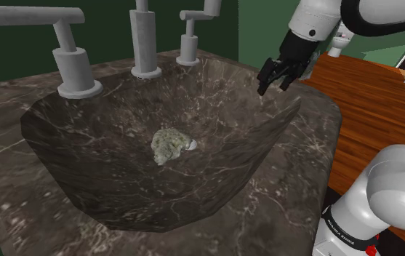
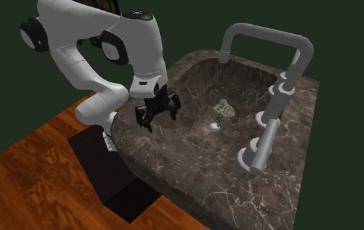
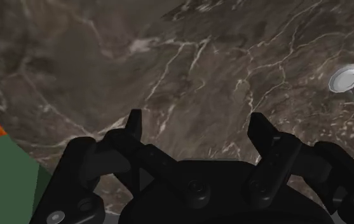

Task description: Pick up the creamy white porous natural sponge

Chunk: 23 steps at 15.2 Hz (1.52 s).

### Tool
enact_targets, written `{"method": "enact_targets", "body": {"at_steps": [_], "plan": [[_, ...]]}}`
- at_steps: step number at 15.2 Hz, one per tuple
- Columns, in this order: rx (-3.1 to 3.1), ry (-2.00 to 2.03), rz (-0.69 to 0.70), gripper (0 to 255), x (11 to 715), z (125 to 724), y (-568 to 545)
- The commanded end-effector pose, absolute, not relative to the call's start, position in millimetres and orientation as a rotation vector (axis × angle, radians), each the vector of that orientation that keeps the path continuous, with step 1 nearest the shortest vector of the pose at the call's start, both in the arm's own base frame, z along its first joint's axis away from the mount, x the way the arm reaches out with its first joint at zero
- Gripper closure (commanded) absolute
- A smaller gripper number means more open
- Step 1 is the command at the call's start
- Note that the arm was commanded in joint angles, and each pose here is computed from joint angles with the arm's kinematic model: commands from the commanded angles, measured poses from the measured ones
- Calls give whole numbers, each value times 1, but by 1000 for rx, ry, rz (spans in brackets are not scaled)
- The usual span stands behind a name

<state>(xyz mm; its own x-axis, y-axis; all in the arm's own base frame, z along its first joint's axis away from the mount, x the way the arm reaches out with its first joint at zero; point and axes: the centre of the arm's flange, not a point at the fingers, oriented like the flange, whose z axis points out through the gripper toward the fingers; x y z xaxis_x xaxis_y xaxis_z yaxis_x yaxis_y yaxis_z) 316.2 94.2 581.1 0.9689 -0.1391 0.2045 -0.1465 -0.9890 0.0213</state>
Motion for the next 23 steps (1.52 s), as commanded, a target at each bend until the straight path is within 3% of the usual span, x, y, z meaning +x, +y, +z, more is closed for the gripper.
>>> {"method": "enact_targets", "body": {"at_steps": [1, 23], "plan": [[3253, -320, 218, 0, 317, 569, 133], [3288, -653, 217, 0, 333, 506, 395]]}}
